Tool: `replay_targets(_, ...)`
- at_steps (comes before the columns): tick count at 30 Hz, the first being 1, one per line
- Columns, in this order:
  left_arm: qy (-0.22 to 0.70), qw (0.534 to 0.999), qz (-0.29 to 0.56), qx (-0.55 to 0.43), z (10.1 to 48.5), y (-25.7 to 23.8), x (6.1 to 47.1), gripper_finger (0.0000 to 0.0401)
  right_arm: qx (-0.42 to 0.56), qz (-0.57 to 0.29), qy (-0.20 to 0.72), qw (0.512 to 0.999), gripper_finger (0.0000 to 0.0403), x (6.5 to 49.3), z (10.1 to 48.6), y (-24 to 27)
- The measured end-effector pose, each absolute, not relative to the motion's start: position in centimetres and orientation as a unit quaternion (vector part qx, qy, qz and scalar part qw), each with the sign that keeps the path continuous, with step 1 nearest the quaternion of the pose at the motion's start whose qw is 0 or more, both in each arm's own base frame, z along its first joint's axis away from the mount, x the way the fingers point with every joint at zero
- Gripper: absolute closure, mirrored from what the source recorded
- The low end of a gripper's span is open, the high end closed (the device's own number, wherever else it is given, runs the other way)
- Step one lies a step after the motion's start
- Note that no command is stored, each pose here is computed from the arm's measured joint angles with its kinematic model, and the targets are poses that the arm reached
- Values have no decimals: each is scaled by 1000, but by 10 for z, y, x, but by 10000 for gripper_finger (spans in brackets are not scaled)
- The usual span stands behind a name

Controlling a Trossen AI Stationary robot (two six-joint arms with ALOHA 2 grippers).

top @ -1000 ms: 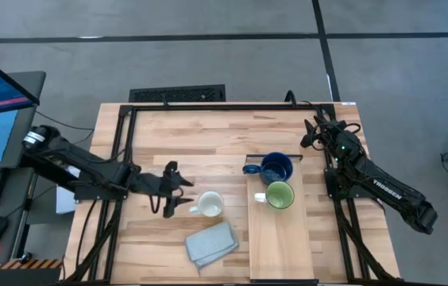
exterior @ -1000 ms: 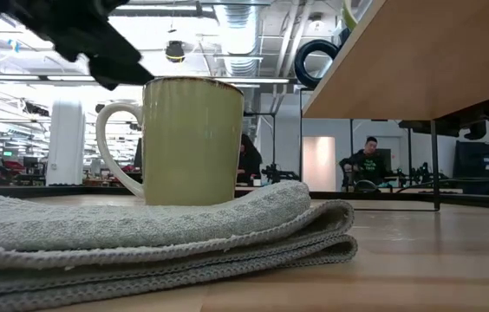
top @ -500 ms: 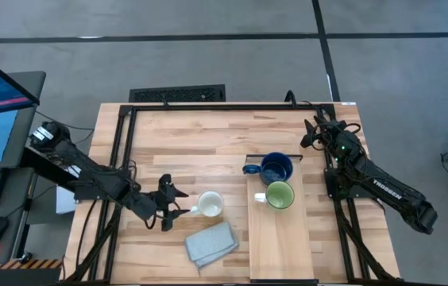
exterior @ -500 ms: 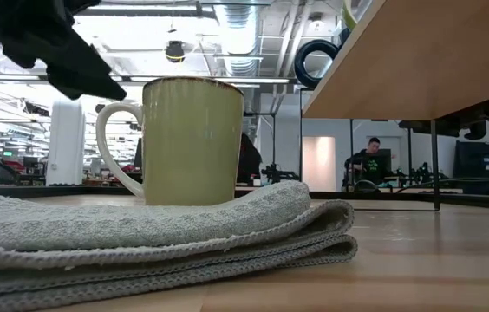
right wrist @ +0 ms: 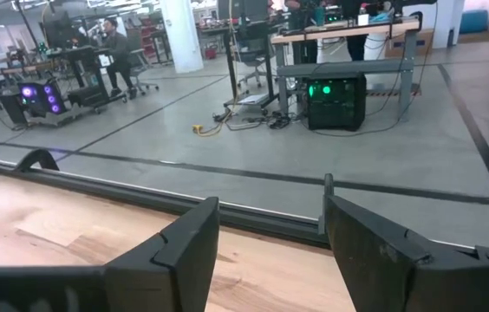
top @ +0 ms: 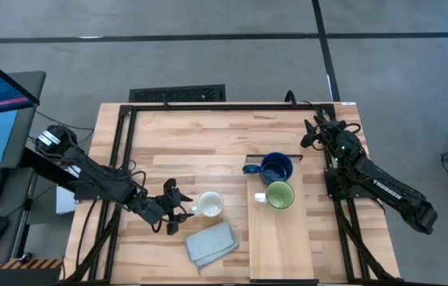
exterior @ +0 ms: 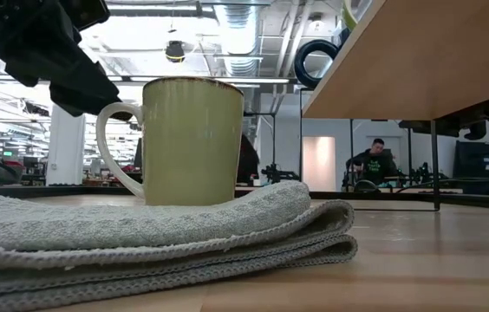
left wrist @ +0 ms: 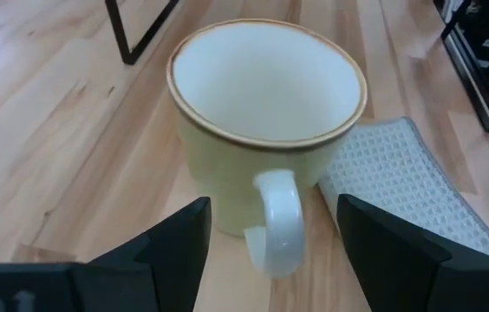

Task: Stack small to large cups/mugs on shelf
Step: Put the white cup on the shelf

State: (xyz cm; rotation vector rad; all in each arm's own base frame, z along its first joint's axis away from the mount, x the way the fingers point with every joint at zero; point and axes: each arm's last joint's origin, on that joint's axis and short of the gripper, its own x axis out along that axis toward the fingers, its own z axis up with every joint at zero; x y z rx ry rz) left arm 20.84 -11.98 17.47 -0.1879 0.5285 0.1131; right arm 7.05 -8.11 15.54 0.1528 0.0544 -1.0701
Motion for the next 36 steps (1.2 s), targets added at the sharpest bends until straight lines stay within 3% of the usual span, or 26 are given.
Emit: replay_targets(36, 271, 953, 70, -115, 161, -111, 225, 159, 75, -509, 35, 857, 168, 71, 154, -82)
